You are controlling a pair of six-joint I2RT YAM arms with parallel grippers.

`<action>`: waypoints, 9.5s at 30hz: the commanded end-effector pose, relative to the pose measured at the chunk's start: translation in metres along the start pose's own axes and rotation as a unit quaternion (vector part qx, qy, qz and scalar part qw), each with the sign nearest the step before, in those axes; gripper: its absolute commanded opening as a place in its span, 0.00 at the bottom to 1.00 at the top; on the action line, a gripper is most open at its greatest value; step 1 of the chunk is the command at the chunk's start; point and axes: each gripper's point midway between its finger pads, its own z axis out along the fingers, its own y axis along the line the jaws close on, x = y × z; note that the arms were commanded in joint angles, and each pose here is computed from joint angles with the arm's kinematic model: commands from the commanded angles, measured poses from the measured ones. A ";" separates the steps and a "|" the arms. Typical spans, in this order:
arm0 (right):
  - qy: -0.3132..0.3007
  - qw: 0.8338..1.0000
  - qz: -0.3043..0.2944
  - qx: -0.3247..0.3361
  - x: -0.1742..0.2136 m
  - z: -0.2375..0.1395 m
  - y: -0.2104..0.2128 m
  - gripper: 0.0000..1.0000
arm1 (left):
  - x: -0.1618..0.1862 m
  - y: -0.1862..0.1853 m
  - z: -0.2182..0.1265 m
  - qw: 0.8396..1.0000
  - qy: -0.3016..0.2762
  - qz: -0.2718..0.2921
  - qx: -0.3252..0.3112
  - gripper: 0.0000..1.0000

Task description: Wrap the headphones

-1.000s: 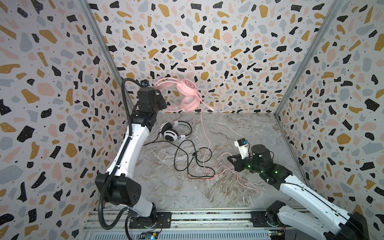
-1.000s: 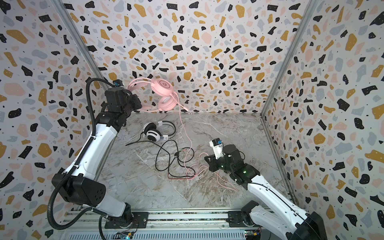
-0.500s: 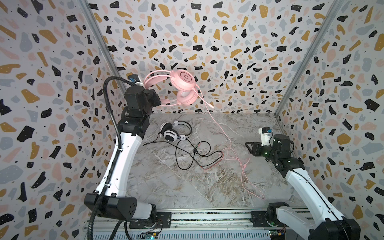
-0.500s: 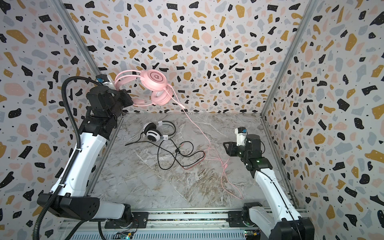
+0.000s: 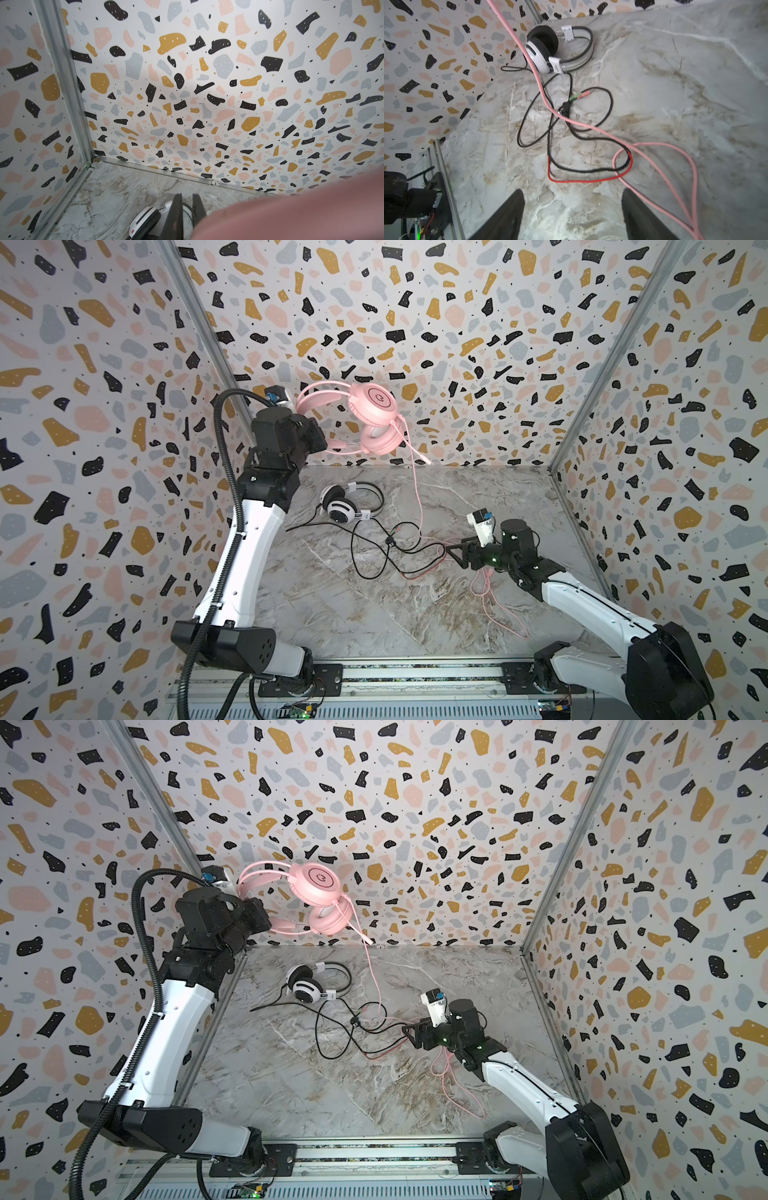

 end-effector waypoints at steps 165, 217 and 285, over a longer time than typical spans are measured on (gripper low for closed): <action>-0.047 0.988 -0.088 0.119 -0.155 -0.055 -0.002 0.00 | 0.122 -0.176 -0.129 0.864 0.037 0.259 0.431 0.00; -0.153 0.977 -0.073 -0.127 -0.138 0.062 0.056 0.16 | -0.042 -0.154 -0.118 0.899 -0.126 -0.213 0.362 0.00; -0.050 0.933 -0.189 -0.301 -0.059 0.165 0.159 0.08 | -0.040 -0.154 -0.066 0.955 -0.017 -0.124 0.270 0.00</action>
